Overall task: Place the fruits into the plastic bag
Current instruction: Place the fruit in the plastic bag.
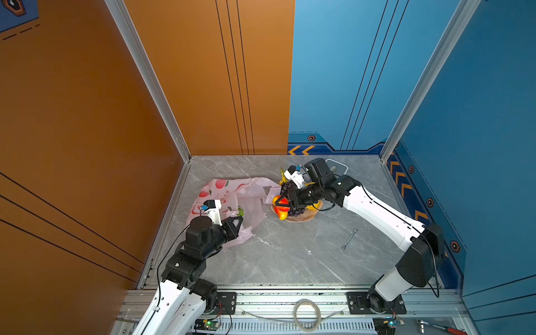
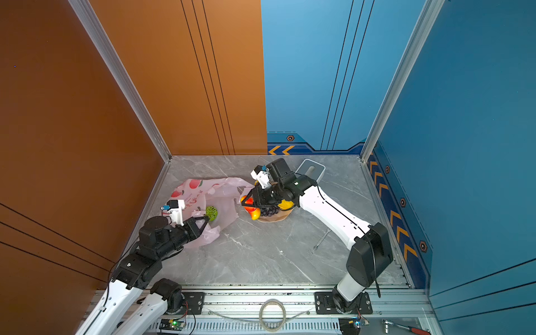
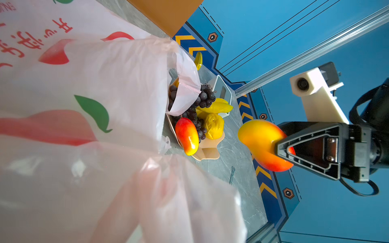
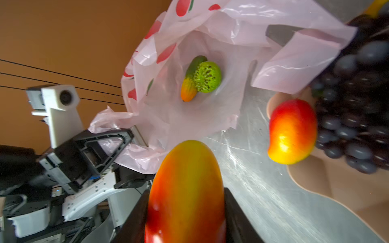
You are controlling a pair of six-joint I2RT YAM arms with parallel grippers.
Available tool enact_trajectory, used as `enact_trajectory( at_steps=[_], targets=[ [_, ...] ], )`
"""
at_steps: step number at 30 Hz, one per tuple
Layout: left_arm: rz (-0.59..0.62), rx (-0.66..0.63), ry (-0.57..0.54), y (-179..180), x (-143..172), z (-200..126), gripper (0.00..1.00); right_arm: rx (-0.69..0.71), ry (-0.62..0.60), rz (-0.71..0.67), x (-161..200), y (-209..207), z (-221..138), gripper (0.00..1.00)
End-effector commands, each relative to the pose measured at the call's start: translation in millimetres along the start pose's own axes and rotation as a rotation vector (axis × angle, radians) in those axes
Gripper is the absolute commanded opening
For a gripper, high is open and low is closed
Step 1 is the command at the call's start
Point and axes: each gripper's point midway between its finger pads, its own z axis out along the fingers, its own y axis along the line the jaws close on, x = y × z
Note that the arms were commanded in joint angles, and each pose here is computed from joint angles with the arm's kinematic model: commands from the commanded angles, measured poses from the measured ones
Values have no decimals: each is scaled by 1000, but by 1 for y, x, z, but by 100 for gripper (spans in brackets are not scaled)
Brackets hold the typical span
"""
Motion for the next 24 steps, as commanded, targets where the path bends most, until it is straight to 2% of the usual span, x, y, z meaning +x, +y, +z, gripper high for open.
enact_trajectory(
  at_steps=[1, 9, 17, 24],
  targets=[
    [5, 20, 3, -8, -4, -3, 0, -101, 5, 33, -13, 12, 19, 39],
    [9, 19, 8, -9, -4, -5, 0, -102, 60, 53, -24, 6, 67, 39],
    [12, 25, 4, -11, -5, -7, 0, -117, 103, 37, -31, 21, 120, 39],
    [11, 24, 7, -10, -3, -6, 0, -82, 135, 50, -30, 6, 172, 39]
  ],
)
